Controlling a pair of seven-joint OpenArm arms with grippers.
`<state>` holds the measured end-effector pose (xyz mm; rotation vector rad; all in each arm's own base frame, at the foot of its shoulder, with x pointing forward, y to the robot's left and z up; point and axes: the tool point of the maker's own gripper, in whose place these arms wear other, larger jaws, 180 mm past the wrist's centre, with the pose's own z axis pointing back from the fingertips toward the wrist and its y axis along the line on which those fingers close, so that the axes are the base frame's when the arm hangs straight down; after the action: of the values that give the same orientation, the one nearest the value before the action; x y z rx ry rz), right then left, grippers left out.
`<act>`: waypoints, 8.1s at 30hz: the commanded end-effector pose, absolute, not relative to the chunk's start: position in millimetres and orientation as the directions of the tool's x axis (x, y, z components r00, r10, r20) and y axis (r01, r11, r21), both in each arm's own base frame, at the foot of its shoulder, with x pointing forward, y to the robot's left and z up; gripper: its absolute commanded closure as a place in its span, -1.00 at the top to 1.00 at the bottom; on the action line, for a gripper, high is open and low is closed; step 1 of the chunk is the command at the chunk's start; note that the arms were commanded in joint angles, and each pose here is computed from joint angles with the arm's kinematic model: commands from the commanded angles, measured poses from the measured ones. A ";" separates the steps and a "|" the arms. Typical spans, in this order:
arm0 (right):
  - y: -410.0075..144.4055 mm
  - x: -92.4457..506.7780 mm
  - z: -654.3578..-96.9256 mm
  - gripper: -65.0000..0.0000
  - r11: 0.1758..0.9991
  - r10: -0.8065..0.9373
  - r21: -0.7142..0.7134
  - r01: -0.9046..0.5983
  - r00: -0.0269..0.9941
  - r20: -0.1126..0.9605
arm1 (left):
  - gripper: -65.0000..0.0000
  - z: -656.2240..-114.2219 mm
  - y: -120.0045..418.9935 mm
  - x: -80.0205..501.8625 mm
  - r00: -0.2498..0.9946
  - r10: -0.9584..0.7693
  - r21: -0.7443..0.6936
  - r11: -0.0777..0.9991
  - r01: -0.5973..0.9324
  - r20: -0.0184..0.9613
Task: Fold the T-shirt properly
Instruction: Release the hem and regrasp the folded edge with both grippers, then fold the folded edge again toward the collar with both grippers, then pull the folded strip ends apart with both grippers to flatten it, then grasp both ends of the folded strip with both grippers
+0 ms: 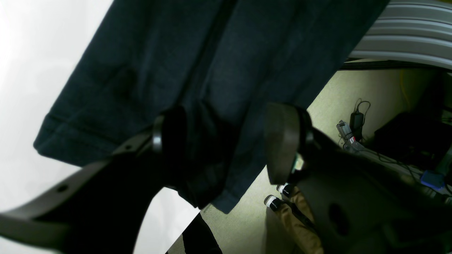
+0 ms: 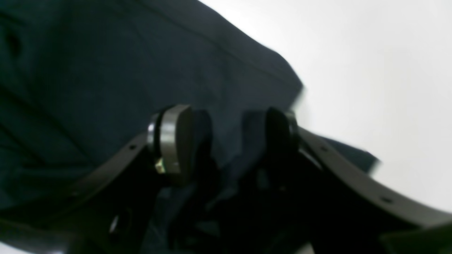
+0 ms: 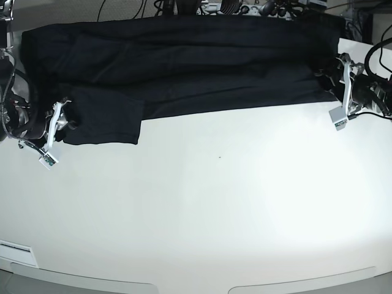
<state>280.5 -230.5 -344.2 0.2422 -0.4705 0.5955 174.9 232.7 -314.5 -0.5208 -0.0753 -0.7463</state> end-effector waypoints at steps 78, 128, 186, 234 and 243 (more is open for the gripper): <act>-169.5 208.0 -276.5 -1.00 0.569 0.466 0.309 -0.762 0.609 0.642 | 0.14 -294.9 231.3 205.8 0.697 -0.620 -0.343 0.606 0.717 0.361; -172.9 169.2 -274.7 -1.00 0.648 0.501 0.185 -0.739 0.596 0.627 | -1.00 -263.0 177.9 170.6 0.389 -0.819 -0.268 0.298 0.916 0.421; -235.9 247.9 -361.8 -1.00 0.838 0.447 0.008 -0.546 0.693 0.566 | -1.00 -400.2 244.2 208.1 0.705 -0.650 -0.150 0.696 0.702 0.285; -284.2 273.6 -281.5 -1.00 0.924 0.260 0.020 -0.383 0.665 0.700 | 0.13 -353.4 363.2 246.6 0.879 0.231 -0.425 0.905 -0.037 0.417; -284.8 272.2 -282.9 -1.00 0.924 0.264 0.020 -0.383 0.673 0.691 | 0.13 -389.4 334.5 232.1 0.940 0.152 -0.407 0.913 -0.016 0.304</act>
<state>265.4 -282.1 -297.6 0.1843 -0.7080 0.3464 252.2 330.5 -373.1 -0.4700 -0.4532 0.1050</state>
